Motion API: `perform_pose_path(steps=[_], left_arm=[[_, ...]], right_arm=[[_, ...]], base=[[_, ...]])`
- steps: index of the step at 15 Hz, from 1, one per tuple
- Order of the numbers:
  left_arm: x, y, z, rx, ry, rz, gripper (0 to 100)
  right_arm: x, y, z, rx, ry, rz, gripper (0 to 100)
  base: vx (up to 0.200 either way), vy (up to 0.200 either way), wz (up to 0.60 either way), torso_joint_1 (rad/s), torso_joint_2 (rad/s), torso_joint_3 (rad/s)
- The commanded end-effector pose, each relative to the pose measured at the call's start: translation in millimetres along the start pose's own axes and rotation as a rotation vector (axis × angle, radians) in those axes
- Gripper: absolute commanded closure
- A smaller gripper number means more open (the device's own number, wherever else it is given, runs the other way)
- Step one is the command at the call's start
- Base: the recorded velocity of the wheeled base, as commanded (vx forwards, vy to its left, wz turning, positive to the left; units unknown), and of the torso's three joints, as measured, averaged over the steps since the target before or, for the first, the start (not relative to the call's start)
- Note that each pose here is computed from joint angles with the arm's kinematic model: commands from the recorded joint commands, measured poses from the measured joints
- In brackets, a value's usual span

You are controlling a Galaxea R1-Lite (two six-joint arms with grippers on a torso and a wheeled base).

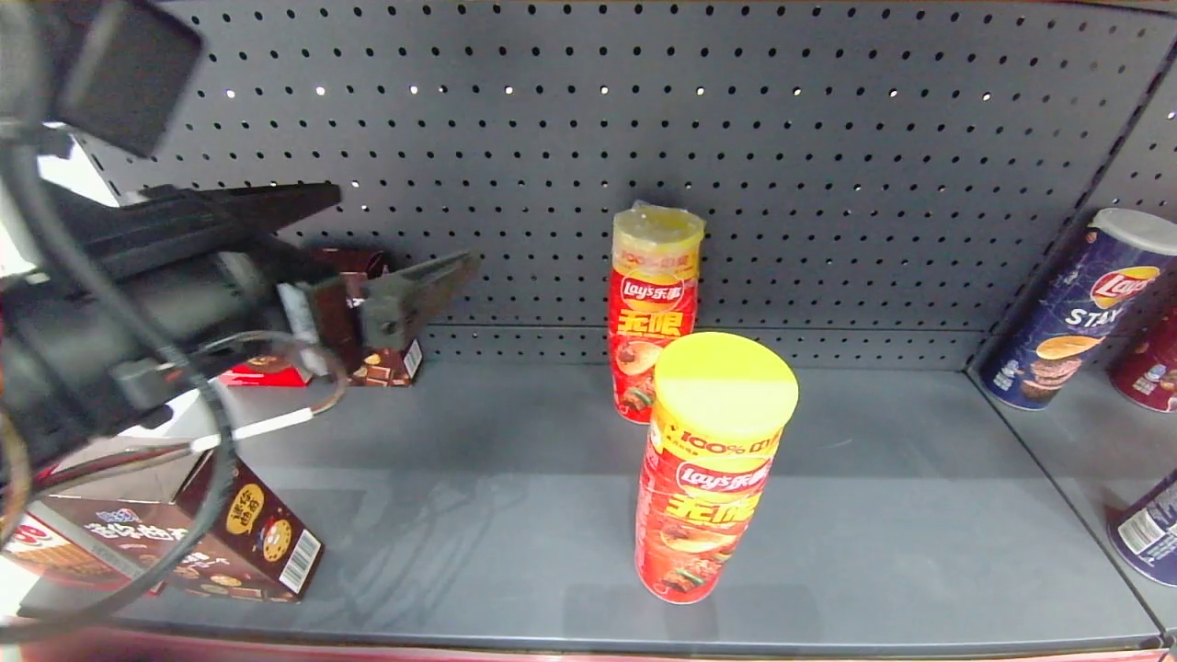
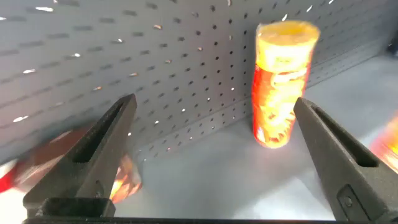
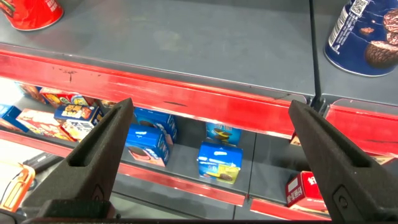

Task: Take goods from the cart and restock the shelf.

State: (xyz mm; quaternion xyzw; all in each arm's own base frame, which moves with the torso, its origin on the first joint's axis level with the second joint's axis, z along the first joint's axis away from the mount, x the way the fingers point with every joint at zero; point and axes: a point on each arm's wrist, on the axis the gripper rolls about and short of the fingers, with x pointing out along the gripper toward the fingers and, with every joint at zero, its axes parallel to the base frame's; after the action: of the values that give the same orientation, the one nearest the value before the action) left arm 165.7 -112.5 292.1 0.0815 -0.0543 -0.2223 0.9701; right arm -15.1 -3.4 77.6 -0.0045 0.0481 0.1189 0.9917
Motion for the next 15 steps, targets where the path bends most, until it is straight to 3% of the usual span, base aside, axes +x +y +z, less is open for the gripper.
perform_pose_path(steps=[1, 3, 6, 7, 8, 10, 11, 13, 15], left_arm=[[-118, 14.9, -7.1, -0.032, -0.178, 0.004, 0], [-172, 22.3, -25.1, -0.044, -0.262, 0.035, 0], [-235, 19.7, -58.5, -0.006, -0.243, 0.241, 0], [-254, 12.1, -72.2, 0.001, -0.192, 0.314, 0], [-272, 2.4, -84.6, -0.017, -0.152, 0.379, 0], [-269, 1.3, -89.3, -0.032, -0.125, 0.371, 0], [-252, -1.5, -104.5, -0.033, -0.014, 0.372, 0], [-237, -5.7, -125.1, -0.037, 0.093, 0.415, 0], [-233, -10.8, -152.1, -0.043, 0.115, 0.446, 0]], right_arm=[[0, 0, 0, 0.000, 0.002, 0.001, 0], [0, 0, 0, 0.000, 0.002, 0.001, 0], [0, 0, 0, 0.000, 0.002, 0.001, 0], [0, 0, 0, 0.000, 0.002, 0.001, 0], [0, 0, 0, -0.002, 0.002, 0.001, 0], [0, 0, 0, 0.000, 0.002, -0.001, 0], [0, 0, 0, 0.000, 0.002, -0.001, 0], [0, 0, 0, 0.000, 0.002, -0.001, 0], [0, 0, 0, 0.000, 0.002, 0.001, 0]], base=[[0.000, 0.000, 0.00, 0.000, 0.00, 0.000], [0.000, 0.000, 0.00, 0.000, 0.00, 0.000], [0.000, 0.000, 0.00, 0.000, 0.00, 0.000], [0.000, 0.000, 0.00, 0.000, 0.00, 0.000], [0.000, 0.000, 0.00, 0.000, 0.00, 0.000], [0.000, 0.000, 0.00, 0.000, 0.00, 0.000], [0.000, 0.000, 0.00, 0.000, 0.00, 0.000], [0.000, 0.000, 0.00, 0.000, 0.00, 0.000], [0.000, 0.000, 0.00, 0.000, 0.00, 0.000]])
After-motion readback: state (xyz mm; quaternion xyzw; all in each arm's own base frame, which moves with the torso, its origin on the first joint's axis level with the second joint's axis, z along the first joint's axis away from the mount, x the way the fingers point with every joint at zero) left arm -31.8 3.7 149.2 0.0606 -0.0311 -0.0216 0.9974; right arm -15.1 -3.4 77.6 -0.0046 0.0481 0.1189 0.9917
